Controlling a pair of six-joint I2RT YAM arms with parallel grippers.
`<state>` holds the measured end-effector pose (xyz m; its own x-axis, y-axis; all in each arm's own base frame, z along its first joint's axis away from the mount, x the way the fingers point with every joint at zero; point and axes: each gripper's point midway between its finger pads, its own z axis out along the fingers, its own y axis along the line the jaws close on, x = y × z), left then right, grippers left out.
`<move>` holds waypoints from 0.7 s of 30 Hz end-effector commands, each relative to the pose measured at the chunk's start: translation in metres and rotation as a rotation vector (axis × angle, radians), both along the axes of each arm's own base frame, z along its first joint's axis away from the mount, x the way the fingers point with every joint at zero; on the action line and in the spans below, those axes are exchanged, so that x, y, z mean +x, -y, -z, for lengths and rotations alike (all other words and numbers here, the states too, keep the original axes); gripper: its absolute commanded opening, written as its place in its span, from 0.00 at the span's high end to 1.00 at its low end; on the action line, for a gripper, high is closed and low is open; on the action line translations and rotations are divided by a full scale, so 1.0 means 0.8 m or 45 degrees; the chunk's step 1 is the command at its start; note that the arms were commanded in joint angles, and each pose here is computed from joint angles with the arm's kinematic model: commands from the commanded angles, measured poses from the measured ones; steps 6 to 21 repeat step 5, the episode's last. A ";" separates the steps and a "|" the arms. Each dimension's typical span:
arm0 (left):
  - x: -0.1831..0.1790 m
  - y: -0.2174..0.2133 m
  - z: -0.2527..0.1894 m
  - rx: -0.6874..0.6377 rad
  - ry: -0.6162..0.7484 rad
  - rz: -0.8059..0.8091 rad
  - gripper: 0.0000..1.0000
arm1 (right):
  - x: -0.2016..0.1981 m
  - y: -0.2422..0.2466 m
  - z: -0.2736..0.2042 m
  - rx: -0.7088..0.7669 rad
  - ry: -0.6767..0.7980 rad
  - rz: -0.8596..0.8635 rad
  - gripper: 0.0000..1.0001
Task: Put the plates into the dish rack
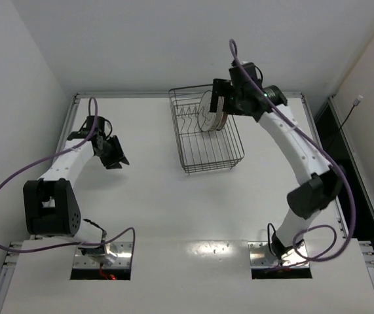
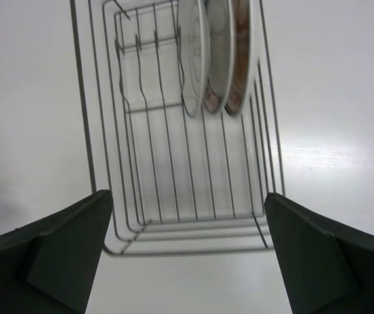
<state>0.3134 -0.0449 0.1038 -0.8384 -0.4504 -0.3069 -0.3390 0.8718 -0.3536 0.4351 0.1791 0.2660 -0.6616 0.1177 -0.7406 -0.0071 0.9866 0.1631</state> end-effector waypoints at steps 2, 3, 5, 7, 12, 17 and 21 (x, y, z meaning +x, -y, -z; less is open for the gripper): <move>0.021 0.016 -0.006 -0.003 0.031 0.042 0.69 | -0.073 0.025 0.030 -0.014 -0.154 -0.076 0.01; 0.026 0.020 -0.009 -0.003 0.041 0.053 0.69 | -0.077 0.033 0.025 0.002 -0.118 -0.061 0.01; 0.039 0.020 -0.017 -0.009 0.051 0.043 0.69 | -0.106 0.050 0.023 0.026 -0.087 -0.057 0.01; 0.039 0.020 -0.017 -0.009 0.051 0.043 0.69 | -0.106 0.050 0.023 0.026 -0.087 -0.057 0.01; 0.039 0.020 -0.017 -0.009 0.051 0.043 0.69 | -0.106 0.050 0.023 0.026 -0.087 -0.057 0.01; 0.039 0.020 -0.017 -0.009 0.051 0.043 0.69 | -0.106 0.050 0.023 0.026 -0.087 -0.057 0.01; 0.039 0.020 -0.017 -0.009 0.051 0.043 0.69 | -0.106 0.050 0.023 0.026 -0.087 -0.057 0.01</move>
